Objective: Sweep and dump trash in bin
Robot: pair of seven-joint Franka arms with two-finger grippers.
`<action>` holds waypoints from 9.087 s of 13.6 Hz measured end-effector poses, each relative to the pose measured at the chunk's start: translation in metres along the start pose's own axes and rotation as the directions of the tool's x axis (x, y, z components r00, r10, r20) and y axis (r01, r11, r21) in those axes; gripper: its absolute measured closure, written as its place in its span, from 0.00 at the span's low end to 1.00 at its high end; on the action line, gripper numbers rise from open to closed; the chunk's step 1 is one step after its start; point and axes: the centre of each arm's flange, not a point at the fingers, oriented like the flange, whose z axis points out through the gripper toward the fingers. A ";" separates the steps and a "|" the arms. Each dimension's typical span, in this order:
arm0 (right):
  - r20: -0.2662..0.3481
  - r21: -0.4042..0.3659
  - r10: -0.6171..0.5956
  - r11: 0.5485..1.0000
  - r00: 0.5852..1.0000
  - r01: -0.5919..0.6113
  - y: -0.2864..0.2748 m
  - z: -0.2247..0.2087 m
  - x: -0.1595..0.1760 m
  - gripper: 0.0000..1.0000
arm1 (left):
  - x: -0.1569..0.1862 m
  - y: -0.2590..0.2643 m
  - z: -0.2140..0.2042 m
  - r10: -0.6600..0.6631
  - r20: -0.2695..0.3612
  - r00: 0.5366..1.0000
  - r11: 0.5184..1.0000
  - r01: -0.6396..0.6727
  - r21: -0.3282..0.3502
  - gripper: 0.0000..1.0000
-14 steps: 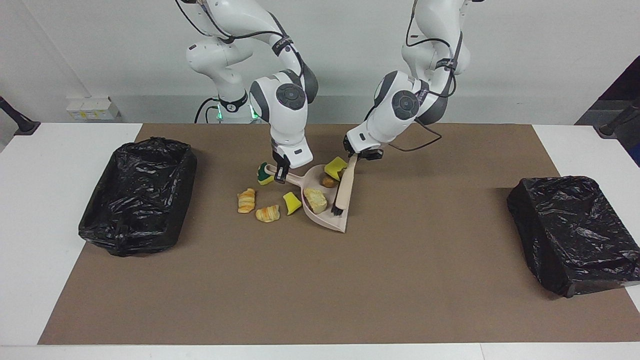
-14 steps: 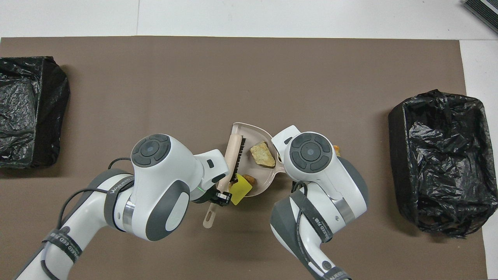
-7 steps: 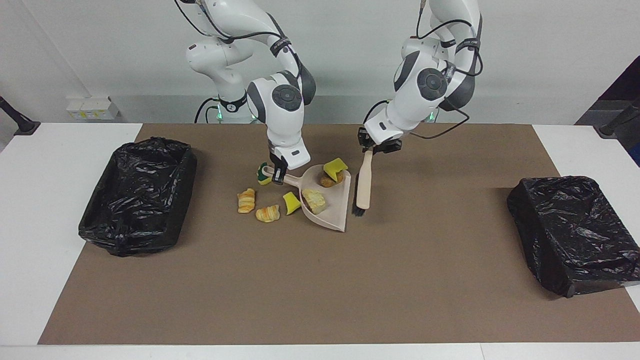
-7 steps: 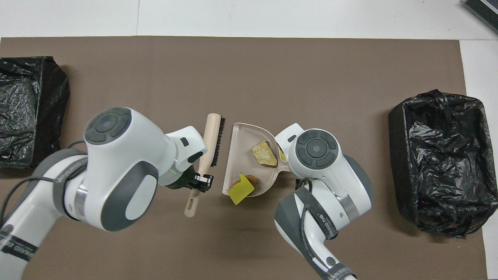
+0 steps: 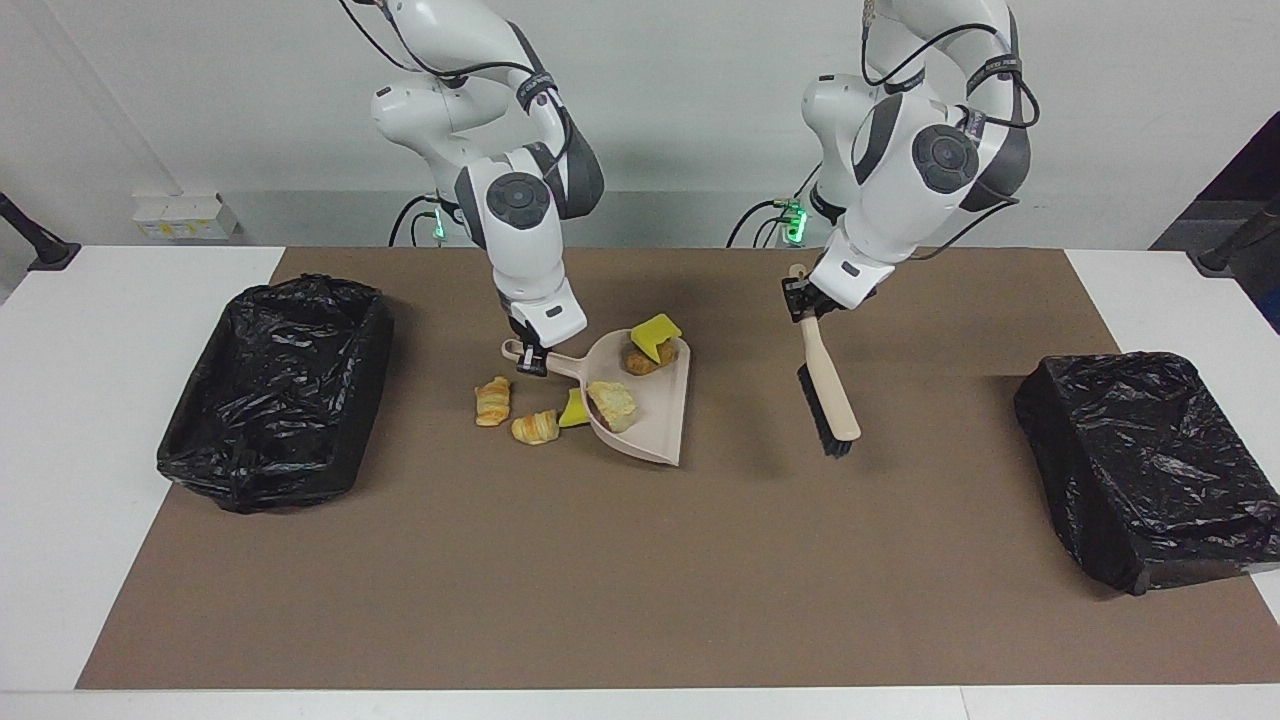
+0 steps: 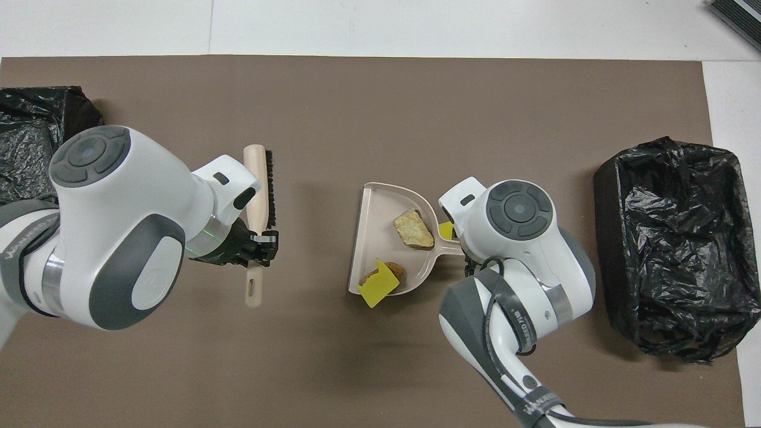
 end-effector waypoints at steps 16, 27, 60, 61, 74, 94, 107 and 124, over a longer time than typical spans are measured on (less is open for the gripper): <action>-0.144 0.055 -0.029 0.998 0.989 0.037 0.069 -0.094 -0.414 0.68 | -0.136 0.119 0.126 0.080 0.024 0.997 0.991 -0.082 0.109 0.73; 0.513 0.029 -0.153 0.986 0.844 0.161 0.102 -0.113 -0.435 0.68 | -0.188 0.124 0.192 0.074 -0.046 0.996 0.993 -0.069 0.100 0.73; -0.046 -0.030 0.956 0.289 0.290 -0.957 0.033 -0.112 0.097 0.68 | 0.011 -0.131 -0.164 0.194 -0.174 0.965 0.977 -0.174 0.126 0.00; -0.059 -0.005 0.962 0.268 0.268 -0.963 0.037 -0.097 0.117 0.68 | 0.011 -0.130 -0.167 0.206 -0.173 0.963 0.974 -0.185 0.129 0.00; -0.034 0.083 0.970 0.241 0.239 -0.967 0.020 0.035 0.223 0.68 | 0.009 -0.138 -0.174 0.216 -0.174 0.961 0.972 -0.195 0.130 0.00; 0.053 0.093 0.977 0.200 0.205 -0.975 -0.091 -0.012 0.240 0.00 | 0.023 -0.108 -0.161 0.280 -0.236 0.931 0.957 -0.251 0.145 0.00; 0.112 0.121 0.959 0.245 0.259 -0.962 -0.274 0.056 0.189 0.19 | 0.095 -0.098 -0.091 0.288 -0.289 0.913 0.956 -0.258 0.140 0.00; 0.098 0.140 0.961 0.242 0.257 -0.960 -0.237 0.030 0.187 0.74 | 0.096 -0.100 -0.092 0.313 -0.286 0.905 0.948 -0.281 0.148 0.00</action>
